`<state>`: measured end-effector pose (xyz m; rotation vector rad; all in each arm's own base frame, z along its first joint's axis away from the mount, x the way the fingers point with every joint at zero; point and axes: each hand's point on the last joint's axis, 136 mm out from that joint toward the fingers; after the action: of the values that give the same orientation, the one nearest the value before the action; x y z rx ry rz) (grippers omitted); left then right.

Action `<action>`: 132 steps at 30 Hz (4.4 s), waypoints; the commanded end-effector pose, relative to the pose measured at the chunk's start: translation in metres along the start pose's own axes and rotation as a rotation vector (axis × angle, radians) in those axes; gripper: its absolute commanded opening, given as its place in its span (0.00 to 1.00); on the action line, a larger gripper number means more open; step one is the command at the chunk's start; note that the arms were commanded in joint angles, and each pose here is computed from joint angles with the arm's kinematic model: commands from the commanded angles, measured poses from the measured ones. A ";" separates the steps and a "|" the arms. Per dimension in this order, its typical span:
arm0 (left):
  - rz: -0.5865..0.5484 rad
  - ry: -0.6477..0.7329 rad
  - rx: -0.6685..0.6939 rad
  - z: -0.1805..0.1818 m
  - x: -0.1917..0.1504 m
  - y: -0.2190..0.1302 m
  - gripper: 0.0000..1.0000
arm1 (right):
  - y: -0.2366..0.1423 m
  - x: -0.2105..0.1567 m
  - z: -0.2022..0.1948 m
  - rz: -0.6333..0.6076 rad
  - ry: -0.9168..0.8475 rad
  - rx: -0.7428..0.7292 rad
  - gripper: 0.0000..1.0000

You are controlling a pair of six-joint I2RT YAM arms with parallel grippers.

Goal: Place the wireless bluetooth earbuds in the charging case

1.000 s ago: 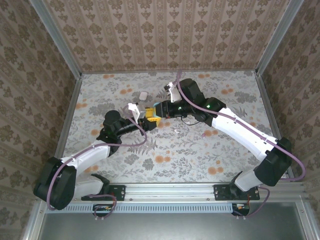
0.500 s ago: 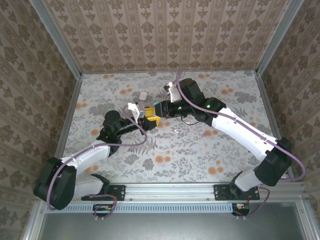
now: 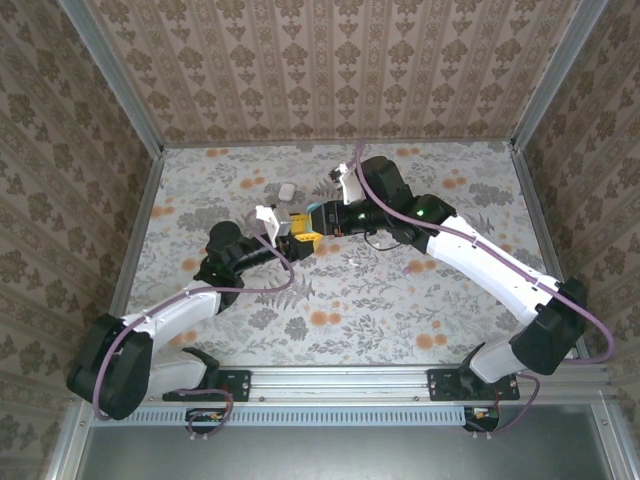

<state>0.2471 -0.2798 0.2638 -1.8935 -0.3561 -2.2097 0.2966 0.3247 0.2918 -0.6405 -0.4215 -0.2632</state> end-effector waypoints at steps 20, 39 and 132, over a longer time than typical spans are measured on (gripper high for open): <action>-0.108 0.082 0.005 0.002 0.038 0.000 0.37 | -0.042 0.015 0.028 -0.117 -0.034 0.062 0.37; -0.097 0.082 -0.125 -0.016 0.038 0.007 0.37 | -0.068 0.052 -0.032 -0.253 0.092 -0.116 0.35; 0.163 0.076 0.255 0.040 0.019 0.000 0.86 | -0.087 0.035 -0.266 -0.398 0.659 -0.251 0.25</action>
<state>0.2704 -0.2739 0.2824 -1.7109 -0.4205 -2.0827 0.3834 0.1208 0.2245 -0.4746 0.0365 -0.8579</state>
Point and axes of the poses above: each hand's point on the last joint's axis, 136 mm out from that joint toward the fingers, its own y axis out along the fingers, its own z axis along the line the jaws close on, x = y × z, and after that the axes turned 11 degrees about y, right-handed
